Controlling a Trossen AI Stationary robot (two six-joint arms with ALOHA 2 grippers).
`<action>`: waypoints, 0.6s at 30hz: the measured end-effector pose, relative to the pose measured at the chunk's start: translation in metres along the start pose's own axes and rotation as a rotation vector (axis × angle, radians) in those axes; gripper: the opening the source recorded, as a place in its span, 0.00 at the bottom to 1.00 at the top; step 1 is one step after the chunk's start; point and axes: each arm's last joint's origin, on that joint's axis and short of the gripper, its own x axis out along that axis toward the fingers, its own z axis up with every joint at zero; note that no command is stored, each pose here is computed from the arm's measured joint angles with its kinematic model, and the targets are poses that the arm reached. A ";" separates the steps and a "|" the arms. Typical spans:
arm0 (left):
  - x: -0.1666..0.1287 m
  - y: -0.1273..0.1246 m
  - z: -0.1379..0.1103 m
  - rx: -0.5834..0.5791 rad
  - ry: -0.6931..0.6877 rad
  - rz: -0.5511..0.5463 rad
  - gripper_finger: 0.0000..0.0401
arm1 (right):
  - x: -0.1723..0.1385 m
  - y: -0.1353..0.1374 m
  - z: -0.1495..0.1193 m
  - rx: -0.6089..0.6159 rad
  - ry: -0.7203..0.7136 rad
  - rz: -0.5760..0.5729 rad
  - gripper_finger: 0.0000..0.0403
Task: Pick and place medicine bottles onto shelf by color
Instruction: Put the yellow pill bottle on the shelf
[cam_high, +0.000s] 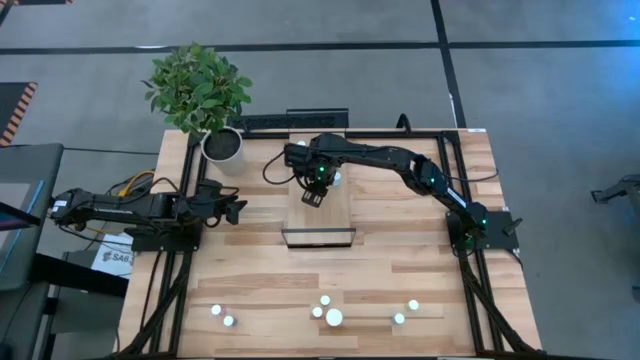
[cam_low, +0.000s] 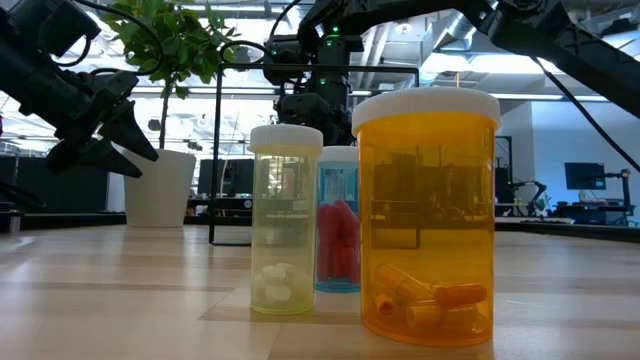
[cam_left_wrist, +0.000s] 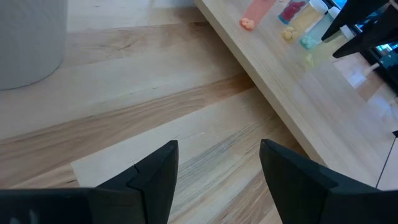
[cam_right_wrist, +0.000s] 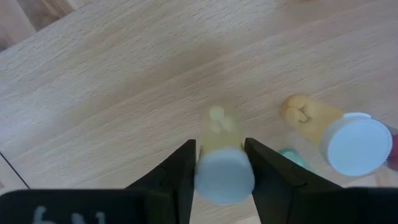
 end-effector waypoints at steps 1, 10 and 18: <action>0.000 0.000 0.000 0.000 0.000 0.000 0.53 | 0.000 0.000 0.000 -0.001 0.000 0.000 0.39; 0.000 0.000 0.000 0.000 0.000 0.000 0.53 | 0.000 0.000 0.000 -0.001 -0.001 0.000 0.46; 0.000 0.000 0.000 0.000 0.000 0.000 0.53 | 0.000 0.000 0.001 0.028 -0.015 -0.011 0.47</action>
